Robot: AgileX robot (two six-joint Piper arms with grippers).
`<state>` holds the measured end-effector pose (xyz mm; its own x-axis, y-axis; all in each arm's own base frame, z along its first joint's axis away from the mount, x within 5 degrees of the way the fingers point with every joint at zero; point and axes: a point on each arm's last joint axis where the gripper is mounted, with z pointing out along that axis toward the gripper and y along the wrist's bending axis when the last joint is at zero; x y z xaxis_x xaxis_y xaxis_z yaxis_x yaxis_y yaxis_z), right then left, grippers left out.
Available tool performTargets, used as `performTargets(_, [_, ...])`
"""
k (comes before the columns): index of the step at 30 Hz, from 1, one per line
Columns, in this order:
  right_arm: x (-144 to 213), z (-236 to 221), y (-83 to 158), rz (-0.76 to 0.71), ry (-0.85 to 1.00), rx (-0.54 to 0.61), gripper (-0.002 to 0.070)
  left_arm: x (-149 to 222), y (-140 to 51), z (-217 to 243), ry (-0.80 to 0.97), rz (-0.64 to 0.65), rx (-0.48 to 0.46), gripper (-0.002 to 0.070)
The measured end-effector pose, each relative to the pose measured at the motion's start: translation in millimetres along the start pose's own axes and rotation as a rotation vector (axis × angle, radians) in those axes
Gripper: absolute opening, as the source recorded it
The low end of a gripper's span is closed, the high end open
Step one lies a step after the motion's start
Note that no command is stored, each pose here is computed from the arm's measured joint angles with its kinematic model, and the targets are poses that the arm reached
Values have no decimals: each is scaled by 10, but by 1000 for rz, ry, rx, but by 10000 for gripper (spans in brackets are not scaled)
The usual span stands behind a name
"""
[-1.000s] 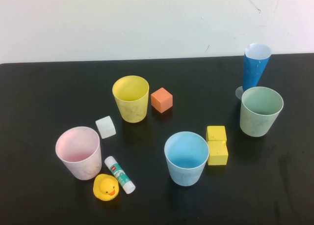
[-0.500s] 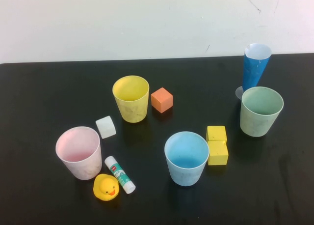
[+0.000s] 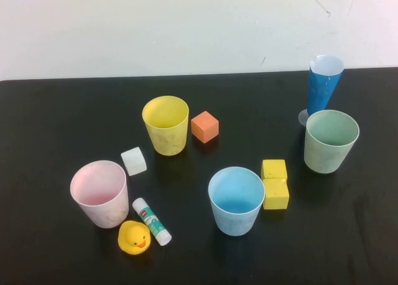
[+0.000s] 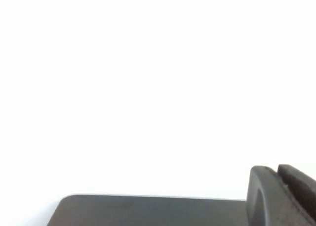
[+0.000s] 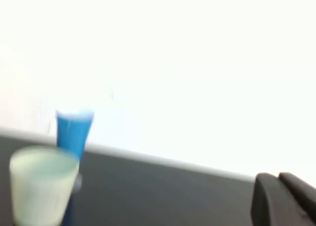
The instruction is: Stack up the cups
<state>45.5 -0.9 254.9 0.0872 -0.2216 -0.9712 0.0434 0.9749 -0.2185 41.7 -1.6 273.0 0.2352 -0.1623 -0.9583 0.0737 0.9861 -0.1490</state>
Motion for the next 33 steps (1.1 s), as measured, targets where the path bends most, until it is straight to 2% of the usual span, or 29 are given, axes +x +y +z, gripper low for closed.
performTargets(4, [-165, 75, -35, -69, 201, -55, -1, -269, -48, 114, 147, 0, -16, 1])
performTargets(7, [-262, 207, -56, -125, 347, -105, -1, -331, -63, 315, 359, 0, -43, 1])
performTargets(10, [-349, 391, -63, -177, 480, -175, -1, -337, -70, 533, 551, 28, -56, 1])
performTargets(14, [-356, 634, 1, -210, 607, -312, -1, -288, -87, 879, 744, 92, -28, 1])
performTargets(18, [-257, 775, 119, -190, 682, -456, -1, -150, -108, 1232, 888, 74, 5, 10])
performTargets(21, [-225, 830, 180, -180, 690, -528, -1, -80, -138, 1469, 977, 57, 43, 111])
performTargets(26, [-231, 844, 212, -212, 662, -578, -1, -7, -179, 1866, 1089, 52, 105, 401])
performTargets(29, [-231, 846, 215, -226, 656, -586, -1, 123, -179, 2077, 1161, 40, 124, 469])
performTargets(33, [-232, 846, 216, -233, 653, -590, -1, 325, -188, 2322, 1265, 8, 162, 490])
